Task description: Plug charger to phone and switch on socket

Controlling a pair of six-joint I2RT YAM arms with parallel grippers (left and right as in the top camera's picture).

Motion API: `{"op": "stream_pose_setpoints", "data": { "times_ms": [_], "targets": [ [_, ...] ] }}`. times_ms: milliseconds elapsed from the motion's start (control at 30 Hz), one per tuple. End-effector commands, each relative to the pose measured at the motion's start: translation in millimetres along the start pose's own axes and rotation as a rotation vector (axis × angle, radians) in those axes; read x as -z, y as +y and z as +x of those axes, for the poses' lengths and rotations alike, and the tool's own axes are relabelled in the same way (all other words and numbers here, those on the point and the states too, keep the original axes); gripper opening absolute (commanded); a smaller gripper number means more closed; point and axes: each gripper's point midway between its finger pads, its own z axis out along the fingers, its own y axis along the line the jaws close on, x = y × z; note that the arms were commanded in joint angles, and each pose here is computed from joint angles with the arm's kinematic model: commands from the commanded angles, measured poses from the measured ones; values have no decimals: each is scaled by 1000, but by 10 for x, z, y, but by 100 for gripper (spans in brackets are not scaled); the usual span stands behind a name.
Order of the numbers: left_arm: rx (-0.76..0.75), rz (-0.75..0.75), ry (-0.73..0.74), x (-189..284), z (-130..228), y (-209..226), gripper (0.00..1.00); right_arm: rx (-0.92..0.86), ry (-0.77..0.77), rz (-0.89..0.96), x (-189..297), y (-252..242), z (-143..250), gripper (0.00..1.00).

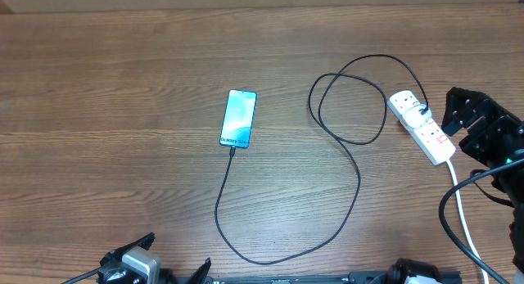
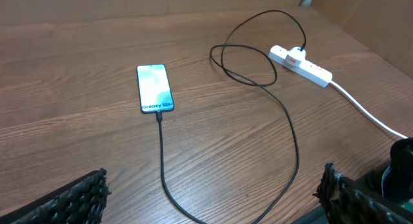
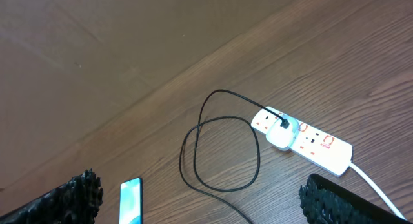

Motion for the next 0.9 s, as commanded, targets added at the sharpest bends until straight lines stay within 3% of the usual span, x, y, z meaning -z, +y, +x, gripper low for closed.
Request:
{"op": "stream_pose_setpoints", "data": {
  "times_ms": [0, 600, 867],
  "targets": [
    [-19, 20, -3, 7, 11, -34, 100, -1, 4, -9, -7, 21, 5, 100],
    [-19, 20, -4, 8, 10, -34, 100, 38, 157, 56, 138, -161, 446, 100],
    [-19, 20, -4, 8, 10, -33, 100, 139, 86, 21, 596, -169, 617, 100]
  ]
}}
